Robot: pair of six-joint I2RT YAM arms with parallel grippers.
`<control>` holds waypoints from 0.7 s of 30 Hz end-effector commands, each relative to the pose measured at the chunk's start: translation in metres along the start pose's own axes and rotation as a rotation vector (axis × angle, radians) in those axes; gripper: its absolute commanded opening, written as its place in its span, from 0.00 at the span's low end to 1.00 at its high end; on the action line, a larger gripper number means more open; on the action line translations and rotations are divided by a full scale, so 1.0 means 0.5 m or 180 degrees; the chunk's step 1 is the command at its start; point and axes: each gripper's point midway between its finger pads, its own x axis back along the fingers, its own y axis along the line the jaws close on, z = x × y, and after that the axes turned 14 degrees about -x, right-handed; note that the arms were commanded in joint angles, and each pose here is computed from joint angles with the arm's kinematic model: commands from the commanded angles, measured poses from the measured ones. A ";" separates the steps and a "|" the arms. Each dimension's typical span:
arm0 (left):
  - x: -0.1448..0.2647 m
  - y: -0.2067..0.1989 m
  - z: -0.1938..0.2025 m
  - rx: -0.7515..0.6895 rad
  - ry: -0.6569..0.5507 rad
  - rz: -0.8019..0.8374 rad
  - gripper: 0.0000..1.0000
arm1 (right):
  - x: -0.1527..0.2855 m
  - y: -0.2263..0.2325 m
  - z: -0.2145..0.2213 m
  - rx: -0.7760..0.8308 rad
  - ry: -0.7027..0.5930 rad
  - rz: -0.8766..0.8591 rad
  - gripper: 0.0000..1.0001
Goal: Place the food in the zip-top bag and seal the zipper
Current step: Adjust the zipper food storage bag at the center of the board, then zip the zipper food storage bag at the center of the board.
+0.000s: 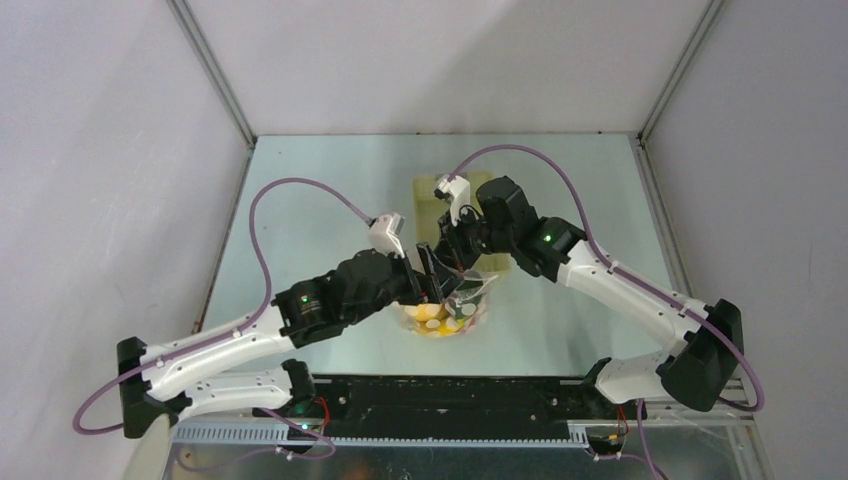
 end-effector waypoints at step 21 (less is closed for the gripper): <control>0.121 0.129 -0.083 -0.1480 -0.0685 -0.0037 1.00 | 0.018 -0.018 0.036 0.0480 0.0315 -0.0357 0.00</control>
